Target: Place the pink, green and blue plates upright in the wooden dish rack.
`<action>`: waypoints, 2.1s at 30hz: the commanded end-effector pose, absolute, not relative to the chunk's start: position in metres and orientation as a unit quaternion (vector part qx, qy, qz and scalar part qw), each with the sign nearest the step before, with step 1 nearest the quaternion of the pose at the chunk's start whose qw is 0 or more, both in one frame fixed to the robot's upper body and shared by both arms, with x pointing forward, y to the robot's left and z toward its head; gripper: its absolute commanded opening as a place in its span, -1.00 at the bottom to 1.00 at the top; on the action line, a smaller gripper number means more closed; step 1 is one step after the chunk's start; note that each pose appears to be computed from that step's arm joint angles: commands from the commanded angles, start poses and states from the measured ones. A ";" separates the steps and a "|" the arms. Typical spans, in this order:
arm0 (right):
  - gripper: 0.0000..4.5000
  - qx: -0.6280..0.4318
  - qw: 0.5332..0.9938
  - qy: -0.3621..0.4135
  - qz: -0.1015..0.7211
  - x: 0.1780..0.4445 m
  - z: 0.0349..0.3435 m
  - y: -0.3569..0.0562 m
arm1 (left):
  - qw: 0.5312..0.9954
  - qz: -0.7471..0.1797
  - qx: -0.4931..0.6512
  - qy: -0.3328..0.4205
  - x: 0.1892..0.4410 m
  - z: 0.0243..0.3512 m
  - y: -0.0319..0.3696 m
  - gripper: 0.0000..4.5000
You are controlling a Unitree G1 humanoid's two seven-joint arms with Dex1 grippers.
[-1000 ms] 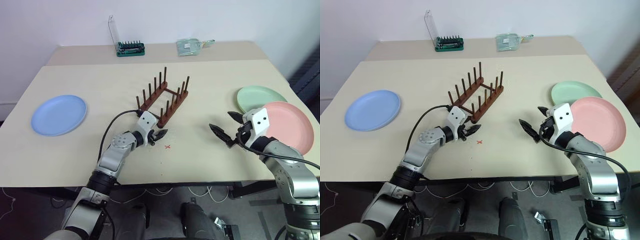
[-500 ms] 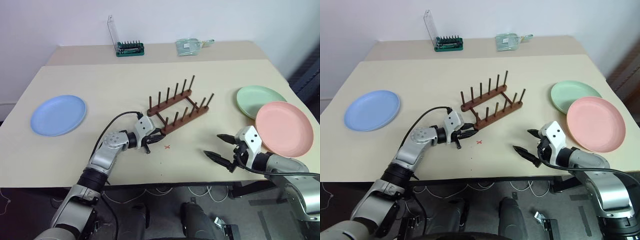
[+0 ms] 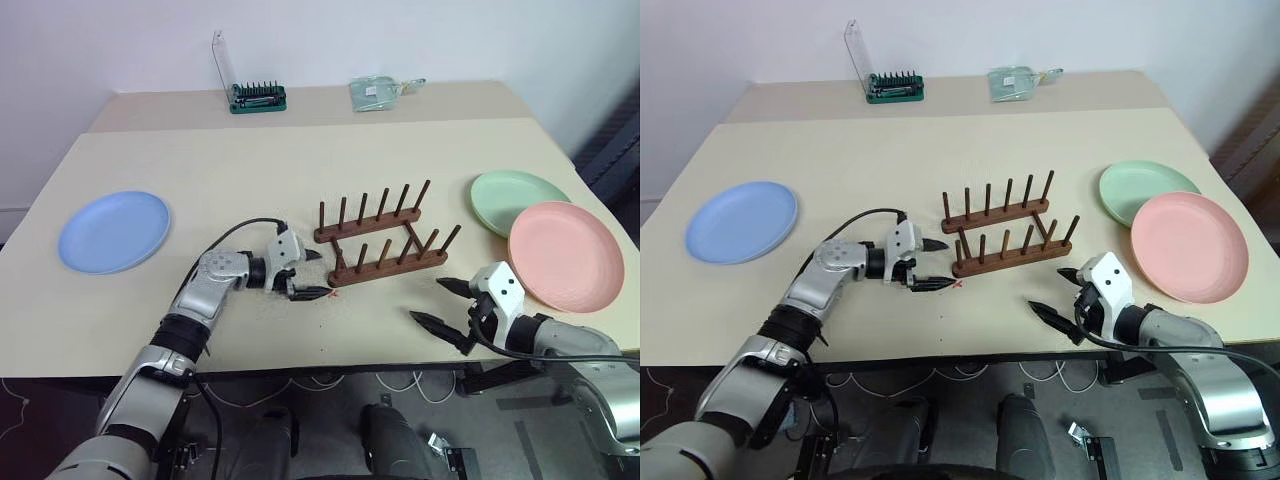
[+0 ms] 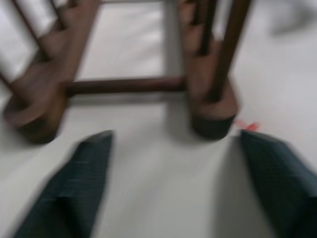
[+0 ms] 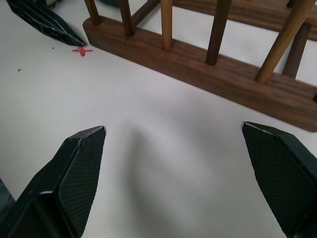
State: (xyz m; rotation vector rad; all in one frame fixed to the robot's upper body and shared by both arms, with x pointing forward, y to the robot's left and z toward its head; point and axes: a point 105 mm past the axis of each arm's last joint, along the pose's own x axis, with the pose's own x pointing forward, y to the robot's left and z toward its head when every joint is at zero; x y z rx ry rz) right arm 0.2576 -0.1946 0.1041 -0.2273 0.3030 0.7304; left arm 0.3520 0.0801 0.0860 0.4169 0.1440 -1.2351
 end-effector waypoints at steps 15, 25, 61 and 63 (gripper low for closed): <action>-1.00 -0.213 0.922 0.157 0.283 0.289 0.100 -0.215 | 0.750 -0.634 0.148 0.117 0.284 0.074 0.047 -0.79; -1.00 -0.273 0.924 0.128 0.235 0.333 0.096 -0.198 | 0.873 -0.451 0.166 0.082 0.352 0.074 0.051 -0.79; 0.22 -0.293 0.938 0.137 0.124 0.286 0.157 -0.284 | 0.766 -0.640 0.061 0.006 0.281 0.111 0.022 -0.82; 0.22 -0.281 0.941 0.153 0.106 0.282 0.149 -0.290 | 0.763 -0.644 0.053 -0.002 0.281 0.115 0.019 -0.82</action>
